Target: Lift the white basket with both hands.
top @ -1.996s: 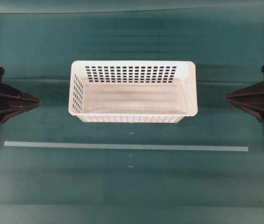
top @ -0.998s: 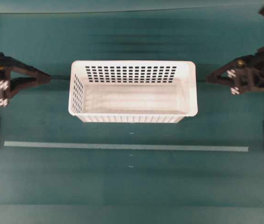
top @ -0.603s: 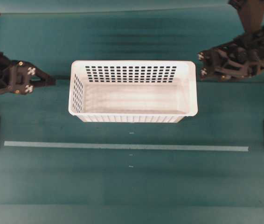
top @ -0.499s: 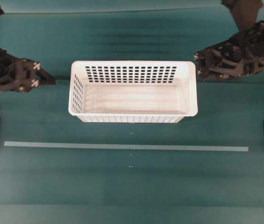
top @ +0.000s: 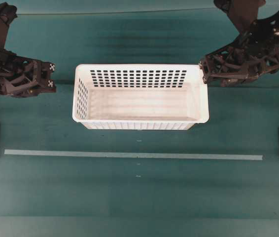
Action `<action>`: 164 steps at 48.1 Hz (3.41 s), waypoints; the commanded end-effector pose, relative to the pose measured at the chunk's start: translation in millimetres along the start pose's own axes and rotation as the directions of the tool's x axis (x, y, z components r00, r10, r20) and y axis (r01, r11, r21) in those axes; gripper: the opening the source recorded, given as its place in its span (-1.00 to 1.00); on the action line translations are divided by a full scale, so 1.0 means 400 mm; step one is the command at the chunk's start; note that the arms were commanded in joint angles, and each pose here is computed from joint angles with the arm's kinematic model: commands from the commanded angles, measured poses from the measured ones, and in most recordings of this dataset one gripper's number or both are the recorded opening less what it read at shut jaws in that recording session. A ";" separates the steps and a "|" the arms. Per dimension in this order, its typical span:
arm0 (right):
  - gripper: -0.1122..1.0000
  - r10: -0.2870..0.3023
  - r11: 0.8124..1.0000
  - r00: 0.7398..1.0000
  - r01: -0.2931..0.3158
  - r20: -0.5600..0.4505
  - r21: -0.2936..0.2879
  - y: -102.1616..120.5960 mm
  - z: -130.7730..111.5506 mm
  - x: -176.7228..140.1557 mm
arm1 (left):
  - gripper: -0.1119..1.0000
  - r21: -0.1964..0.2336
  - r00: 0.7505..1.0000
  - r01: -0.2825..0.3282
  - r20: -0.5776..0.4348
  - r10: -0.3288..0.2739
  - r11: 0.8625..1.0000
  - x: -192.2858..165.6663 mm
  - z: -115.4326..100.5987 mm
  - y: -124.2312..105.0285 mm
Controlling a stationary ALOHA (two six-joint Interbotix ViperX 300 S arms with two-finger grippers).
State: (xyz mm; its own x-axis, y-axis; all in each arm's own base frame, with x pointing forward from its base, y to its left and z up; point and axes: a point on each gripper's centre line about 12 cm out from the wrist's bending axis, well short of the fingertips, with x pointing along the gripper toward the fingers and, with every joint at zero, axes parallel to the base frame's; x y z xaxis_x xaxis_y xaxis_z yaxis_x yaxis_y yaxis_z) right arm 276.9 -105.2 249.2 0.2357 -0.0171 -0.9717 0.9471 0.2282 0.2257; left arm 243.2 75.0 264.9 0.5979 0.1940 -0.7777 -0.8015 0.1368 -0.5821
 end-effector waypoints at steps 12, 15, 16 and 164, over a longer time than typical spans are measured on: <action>-0.14 0.049 0.998 0.998 -0.050 0.031 0.049 0.014 0.000 0.015 | -0.11 0.023 0.998 0.061 0.028 -0.061 0.998 -0.010 0.014 -0.031; 0.12 0.059 0.997 0.998 -0.061 0.037 0.051 0.017 0.001 0.019 | 0.24 0.014 0.998 0.050 0.022 -0.051 0.999 0.000 0.014 -0.031; 0.22 0.061 0.997 0.997 -0.063 0.037 0.052 0.019 0.002 0.021 | 0.35 0.014 0.999 0.048 0.021 -0.048 0.999 0.003 0.014 -0.032; -0.51 0.029 0.975 0.999 -0.035 0.032 0.218 0.036 -0.010 0.284 | -0.81 0.020 0.987 -0.147 -0.061 0.148 0.989 0.295 -0.003 -0.012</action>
State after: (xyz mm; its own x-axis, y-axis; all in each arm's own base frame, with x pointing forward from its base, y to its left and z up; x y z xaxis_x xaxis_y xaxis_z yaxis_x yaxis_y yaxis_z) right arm 319.1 -102.3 146.0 0.2838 -0.0470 -0.9577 0.9588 0.0026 0.2840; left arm 312.8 95.7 170.9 0.4495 0.1469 -0.8811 -0.8924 0.1173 -0.4358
